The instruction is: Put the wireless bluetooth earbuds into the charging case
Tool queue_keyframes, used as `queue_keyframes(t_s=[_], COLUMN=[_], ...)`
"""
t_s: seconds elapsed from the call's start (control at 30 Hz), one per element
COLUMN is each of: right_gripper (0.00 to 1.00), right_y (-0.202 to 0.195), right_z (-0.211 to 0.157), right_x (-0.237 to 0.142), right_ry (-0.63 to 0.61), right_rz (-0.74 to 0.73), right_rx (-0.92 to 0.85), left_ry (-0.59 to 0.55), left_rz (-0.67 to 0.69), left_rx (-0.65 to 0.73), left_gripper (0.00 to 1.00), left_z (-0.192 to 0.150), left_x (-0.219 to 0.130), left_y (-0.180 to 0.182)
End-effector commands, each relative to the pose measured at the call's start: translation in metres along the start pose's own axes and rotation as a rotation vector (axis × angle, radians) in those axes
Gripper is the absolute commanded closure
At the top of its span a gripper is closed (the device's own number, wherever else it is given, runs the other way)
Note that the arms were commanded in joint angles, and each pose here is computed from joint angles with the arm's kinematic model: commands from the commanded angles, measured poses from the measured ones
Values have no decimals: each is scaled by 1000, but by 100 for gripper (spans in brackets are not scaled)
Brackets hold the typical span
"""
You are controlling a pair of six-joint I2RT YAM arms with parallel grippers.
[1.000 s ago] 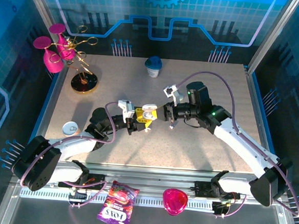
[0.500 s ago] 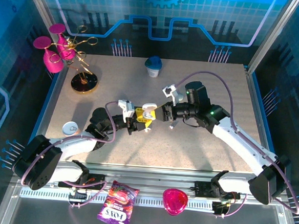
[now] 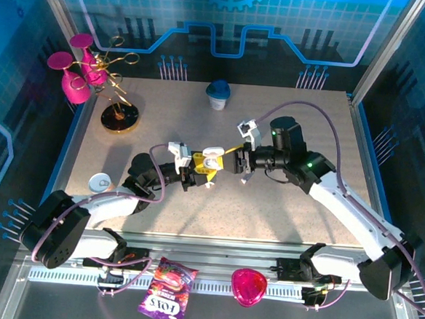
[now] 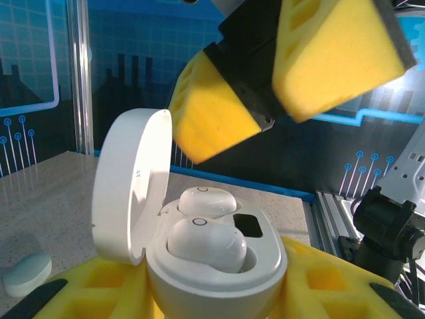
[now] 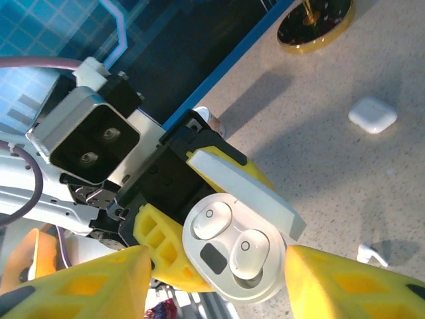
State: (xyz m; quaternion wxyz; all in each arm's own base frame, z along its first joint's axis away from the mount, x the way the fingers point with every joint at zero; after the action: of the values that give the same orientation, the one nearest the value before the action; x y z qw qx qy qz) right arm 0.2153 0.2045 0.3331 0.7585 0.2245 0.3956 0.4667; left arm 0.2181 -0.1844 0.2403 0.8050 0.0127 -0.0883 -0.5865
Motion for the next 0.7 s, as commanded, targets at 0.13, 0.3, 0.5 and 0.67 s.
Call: queue_keyframes(t_s=[0.13,0.3,0.5,0.67], right_gripper=[7,4,3,3], right_y=[11,4,-5,-12], right_z=[13,25,29,14], right_x=[-23,-20,-7,-1], right_ry=[-148,-119,-64,-22], right_rz=[-66,-198,-266,-269], right_rx=[12,103,110,112], left_ry=[-47,-20,-28,-45], left_rz=[-55,-94,-111,-100], left_rx=[99,148,164,149], left_gripper=[76,76,75,75], left_z=[11,8,11,14], left_x=[5,10,14,18], left_y=[-3,-12,-15,-13])
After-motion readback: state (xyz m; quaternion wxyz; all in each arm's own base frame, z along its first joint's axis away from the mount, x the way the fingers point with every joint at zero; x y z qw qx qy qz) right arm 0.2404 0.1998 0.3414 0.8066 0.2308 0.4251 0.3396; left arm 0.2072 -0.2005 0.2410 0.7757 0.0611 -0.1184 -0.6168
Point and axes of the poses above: each hand's point on the last joint's axis, 136 mm out from that joint toward the fingers, its own x axis out along the fingers, its own y axis along the line the jaws close on, z = x × y, the point moved 9 cm from there along -x, back along the fingers, and after that the axes turned 13 degrees about x, right-handed, at the moved point
